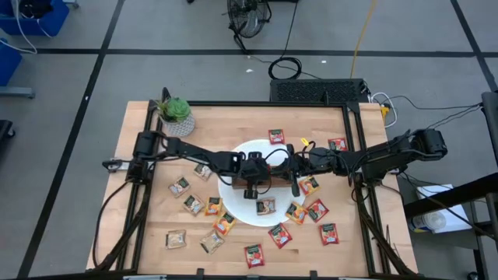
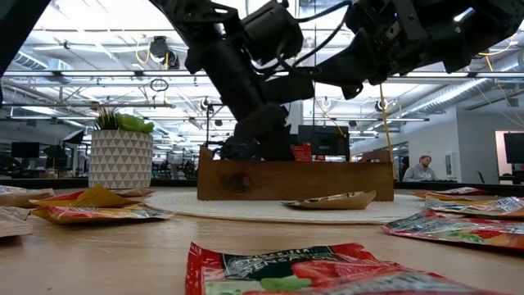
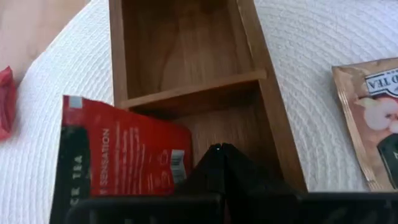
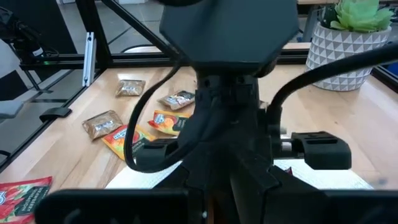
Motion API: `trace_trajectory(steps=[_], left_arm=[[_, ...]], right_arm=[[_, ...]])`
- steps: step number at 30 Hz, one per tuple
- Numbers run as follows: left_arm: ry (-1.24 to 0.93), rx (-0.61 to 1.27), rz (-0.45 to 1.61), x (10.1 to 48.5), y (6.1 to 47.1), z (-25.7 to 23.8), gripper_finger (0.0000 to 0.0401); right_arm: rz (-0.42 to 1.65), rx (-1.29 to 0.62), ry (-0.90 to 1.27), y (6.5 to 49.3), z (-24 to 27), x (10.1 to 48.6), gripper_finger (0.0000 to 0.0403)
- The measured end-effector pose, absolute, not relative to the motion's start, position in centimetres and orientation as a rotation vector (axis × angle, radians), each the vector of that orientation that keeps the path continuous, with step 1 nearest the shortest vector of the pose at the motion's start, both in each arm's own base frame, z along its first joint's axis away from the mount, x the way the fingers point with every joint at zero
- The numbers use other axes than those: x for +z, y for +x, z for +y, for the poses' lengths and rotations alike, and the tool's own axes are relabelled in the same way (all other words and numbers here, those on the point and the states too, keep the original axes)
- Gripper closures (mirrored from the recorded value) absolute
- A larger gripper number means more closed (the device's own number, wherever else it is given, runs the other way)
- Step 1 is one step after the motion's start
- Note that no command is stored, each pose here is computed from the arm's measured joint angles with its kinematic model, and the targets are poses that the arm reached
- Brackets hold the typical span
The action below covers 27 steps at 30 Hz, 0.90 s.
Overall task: Pick & Place Tea
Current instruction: Put the red tea bag into the middle section of the wooden organizer
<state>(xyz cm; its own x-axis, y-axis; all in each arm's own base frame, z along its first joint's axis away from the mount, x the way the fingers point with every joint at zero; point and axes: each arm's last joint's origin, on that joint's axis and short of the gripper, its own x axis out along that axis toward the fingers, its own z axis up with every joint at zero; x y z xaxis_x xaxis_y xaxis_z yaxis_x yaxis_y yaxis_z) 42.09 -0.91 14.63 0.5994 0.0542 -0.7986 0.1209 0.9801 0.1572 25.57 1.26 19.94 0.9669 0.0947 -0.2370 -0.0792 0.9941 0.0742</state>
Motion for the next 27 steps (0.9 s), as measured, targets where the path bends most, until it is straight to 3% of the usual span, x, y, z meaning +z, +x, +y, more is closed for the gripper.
trace_trajectory(steps=[19,27], left_arm=[[0.21,0.096,0.961,14.4,41.9,-0.2,0.0399],[0.218,0.07,0.908,16.3,41.6,-1.5,0.0362]], right_arm=[[0.244,0.087,0.067,25.6,1.3,19.9,0.0358],[0.238,0.088,0.067,25.6,1.3,20.0,0.0358]])
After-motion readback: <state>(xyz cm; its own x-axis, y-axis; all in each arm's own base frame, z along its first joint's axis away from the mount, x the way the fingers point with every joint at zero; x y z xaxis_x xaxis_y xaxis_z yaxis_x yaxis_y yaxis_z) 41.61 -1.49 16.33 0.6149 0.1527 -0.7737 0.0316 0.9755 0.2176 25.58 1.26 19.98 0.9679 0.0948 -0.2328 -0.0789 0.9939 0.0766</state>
